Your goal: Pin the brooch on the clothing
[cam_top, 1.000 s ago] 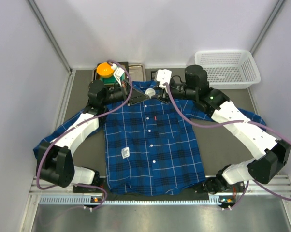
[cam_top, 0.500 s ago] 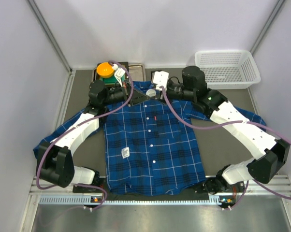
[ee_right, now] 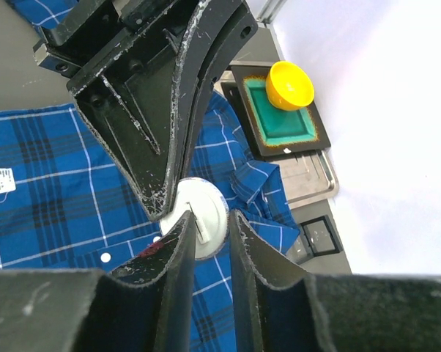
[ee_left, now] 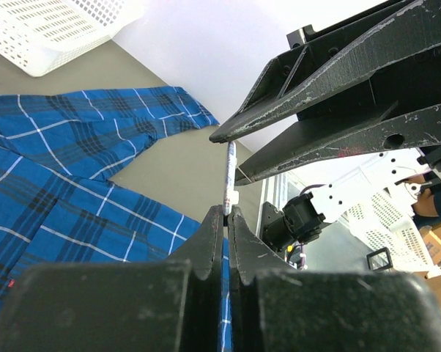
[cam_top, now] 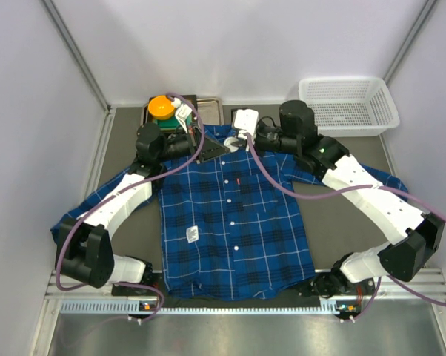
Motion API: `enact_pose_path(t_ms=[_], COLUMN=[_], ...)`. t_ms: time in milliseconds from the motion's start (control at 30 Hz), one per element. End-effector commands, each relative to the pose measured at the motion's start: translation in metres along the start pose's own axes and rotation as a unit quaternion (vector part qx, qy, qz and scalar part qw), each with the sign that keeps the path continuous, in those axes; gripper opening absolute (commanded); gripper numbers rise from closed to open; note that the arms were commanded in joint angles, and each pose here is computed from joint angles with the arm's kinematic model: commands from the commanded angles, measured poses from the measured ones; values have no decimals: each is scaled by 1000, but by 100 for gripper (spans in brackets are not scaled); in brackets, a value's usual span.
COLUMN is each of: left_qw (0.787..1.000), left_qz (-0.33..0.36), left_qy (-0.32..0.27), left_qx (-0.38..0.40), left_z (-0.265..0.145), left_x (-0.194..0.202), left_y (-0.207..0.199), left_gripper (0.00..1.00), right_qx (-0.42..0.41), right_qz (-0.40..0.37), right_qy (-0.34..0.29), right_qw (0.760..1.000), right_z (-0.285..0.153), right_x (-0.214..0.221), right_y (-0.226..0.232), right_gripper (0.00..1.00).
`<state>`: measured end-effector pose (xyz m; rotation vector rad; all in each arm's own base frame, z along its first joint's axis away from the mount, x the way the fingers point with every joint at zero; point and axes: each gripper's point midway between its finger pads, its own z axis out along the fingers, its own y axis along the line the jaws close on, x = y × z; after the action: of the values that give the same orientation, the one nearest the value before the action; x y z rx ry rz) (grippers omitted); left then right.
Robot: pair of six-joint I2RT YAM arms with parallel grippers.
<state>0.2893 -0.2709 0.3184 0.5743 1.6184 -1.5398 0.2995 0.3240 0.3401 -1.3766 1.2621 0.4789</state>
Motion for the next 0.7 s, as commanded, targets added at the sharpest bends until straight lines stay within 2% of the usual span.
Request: enact_pose_path(t_ms=[0,167,367,667], left_qw=[999,999,999,999], left_qz=[35,29,31,40], left_qy=[-9,-8,-9,-14], left_qx=[18,18,19,22], left_z=[-1,-2,-2,-3], left_x=[-9,-9,-9,-11], left_y=[-14,-12,-12,-14], left_gripper=[0,0,0,0], right_qx=[11,7,6,-7], right_qz=[-20,-20,-2,61], right_qy=[-29,-29,-31,-40], right_qw=[999,999,999,997], right_z=[-4,-6,-9,-7], right_x=[-26,-25,-24,-24], right_y=[-8,-5,-7,-10], right_gripper=[20,16,1,0])
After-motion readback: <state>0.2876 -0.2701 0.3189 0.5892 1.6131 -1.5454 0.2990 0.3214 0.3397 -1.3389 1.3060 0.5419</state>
